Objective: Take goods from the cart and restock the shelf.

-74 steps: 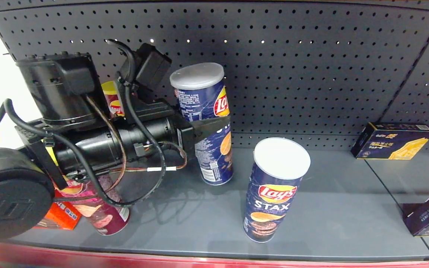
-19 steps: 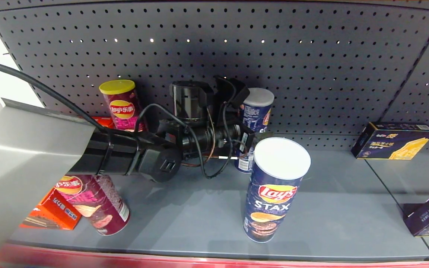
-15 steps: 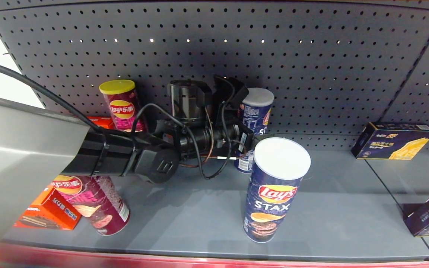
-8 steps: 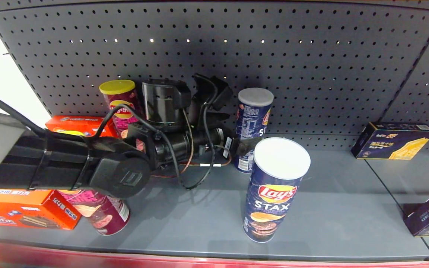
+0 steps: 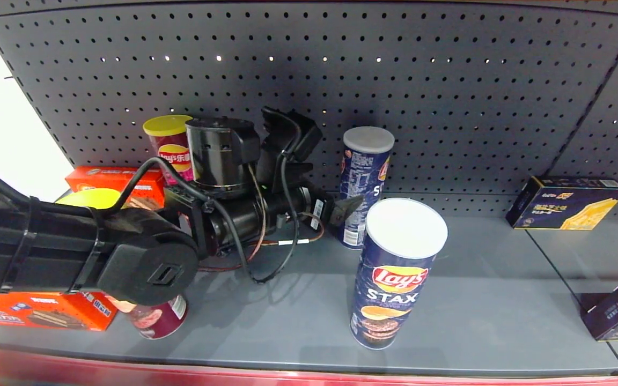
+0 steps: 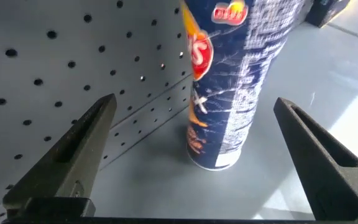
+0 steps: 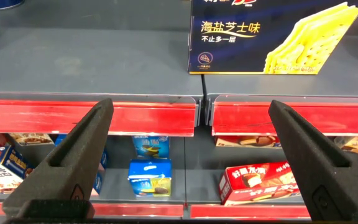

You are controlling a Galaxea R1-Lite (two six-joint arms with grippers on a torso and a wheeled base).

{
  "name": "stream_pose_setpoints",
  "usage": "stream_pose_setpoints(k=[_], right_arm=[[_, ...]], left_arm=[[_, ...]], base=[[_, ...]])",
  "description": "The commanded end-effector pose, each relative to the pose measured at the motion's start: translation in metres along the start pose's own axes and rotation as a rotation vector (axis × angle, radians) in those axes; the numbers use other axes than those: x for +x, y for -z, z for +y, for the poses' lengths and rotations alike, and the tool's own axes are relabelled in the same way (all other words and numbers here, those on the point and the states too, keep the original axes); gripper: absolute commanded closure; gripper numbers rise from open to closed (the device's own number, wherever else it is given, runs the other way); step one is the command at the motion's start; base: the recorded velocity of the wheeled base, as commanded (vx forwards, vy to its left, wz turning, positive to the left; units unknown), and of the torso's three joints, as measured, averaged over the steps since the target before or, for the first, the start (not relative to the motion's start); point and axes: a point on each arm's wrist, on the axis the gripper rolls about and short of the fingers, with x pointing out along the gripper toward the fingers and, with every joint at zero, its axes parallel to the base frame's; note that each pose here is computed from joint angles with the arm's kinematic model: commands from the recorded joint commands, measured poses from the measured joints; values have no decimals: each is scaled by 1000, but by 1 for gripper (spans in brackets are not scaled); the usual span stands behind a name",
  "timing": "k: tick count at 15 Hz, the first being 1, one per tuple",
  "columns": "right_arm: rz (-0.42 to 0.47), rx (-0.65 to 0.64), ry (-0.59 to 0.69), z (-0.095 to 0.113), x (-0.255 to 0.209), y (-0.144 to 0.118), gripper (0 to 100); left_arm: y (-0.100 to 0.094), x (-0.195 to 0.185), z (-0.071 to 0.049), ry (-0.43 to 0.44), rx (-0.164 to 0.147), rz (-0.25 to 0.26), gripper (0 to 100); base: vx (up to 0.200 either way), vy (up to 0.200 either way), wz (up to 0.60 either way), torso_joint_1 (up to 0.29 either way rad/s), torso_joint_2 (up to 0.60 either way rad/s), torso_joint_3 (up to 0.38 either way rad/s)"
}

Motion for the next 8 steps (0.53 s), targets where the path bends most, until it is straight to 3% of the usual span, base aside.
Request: stream_pose_setpoints(k=[1, 3, 5, 8], right_arm=[[1, -1, 0, 0, 0, 0, 0], [1, -1, 0, 0, 0, 0, 0], [0, -1, 0, 0, 0, 0, 0], [1, -1, 0, 0, 0, 0, 0]], left_arm=[[8, 6, -3, 5, 2, 22, 0], [14, 12, -5, 10, 2, 39, 0], [22, 19, -7, 14, 35, 58, 0], [23, 21, -6, -17, 35, 64, 0]], base=[[0, 0, 0, 0, 0, 0], [0, 0, 0, 0, 0, 0], [0, 0, 0, 0, 0, 0], [0, 0, 0, 0, 0, 0]])
